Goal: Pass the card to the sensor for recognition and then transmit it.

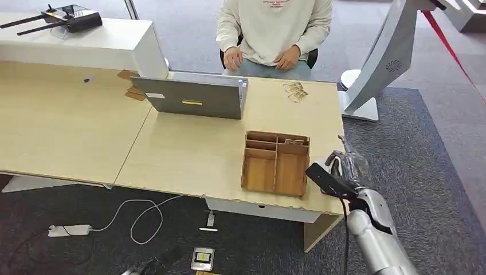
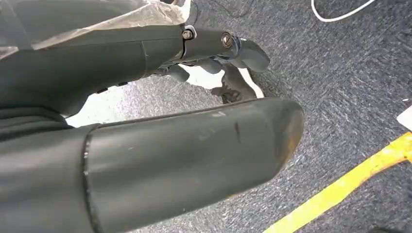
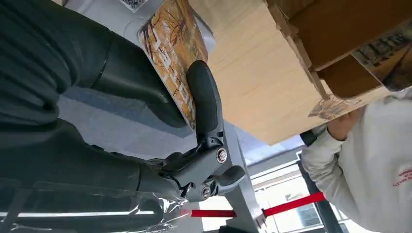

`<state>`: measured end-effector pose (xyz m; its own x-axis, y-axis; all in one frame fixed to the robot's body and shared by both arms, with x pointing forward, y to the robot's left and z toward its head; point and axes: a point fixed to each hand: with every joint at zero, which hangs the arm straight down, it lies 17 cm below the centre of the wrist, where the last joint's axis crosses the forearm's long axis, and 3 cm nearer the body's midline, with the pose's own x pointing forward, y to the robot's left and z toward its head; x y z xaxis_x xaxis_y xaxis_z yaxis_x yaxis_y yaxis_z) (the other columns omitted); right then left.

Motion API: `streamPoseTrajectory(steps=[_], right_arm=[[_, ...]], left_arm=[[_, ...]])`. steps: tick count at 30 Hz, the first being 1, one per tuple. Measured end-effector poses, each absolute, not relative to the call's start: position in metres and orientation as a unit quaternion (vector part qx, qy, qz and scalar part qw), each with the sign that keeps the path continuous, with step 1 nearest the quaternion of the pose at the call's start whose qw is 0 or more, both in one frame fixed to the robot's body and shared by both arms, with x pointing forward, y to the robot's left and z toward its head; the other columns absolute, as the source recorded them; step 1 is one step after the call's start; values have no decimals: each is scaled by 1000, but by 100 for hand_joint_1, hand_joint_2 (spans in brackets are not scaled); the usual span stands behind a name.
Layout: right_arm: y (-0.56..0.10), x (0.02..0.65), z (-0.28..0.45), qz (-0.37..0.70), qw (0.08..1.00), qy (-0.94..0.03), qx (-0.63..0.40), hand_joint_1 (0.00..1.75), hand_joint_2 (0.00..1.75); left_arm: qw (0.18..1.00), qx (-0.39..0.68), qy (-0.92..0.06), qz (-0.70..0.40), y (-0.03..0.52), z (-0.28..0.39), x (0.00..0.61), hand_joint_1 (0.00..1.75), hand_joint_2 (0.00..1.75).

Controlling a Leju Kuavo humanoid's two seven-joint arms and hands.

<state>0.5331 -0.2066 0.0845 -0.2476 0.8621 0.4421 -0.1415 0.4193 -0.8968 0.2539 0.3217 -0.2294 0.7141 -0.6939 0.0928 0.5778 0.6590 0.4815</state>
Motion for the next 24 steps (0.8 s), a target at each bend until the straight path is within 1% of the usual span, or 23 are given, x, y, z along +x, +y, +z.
streamPoseTrajectory(steps=[10, 17, 24], right_arm=[[-206, 530, 73, 468, 553, -631, -279, 175, 175], [-237, 538, 58, 452, 573, -610, -309, 175, 175], [-263, 539, 44, 456, 586, -591, -317, 175, 175]], left_arm=[[901, 214, -135, -352, 321, -229, 254, 0, 0], [904, 215, -134, -346, 322, -231, 251, 0, 0], [906, 215, -133, -339, 324, -232, 246, 0, 0]])
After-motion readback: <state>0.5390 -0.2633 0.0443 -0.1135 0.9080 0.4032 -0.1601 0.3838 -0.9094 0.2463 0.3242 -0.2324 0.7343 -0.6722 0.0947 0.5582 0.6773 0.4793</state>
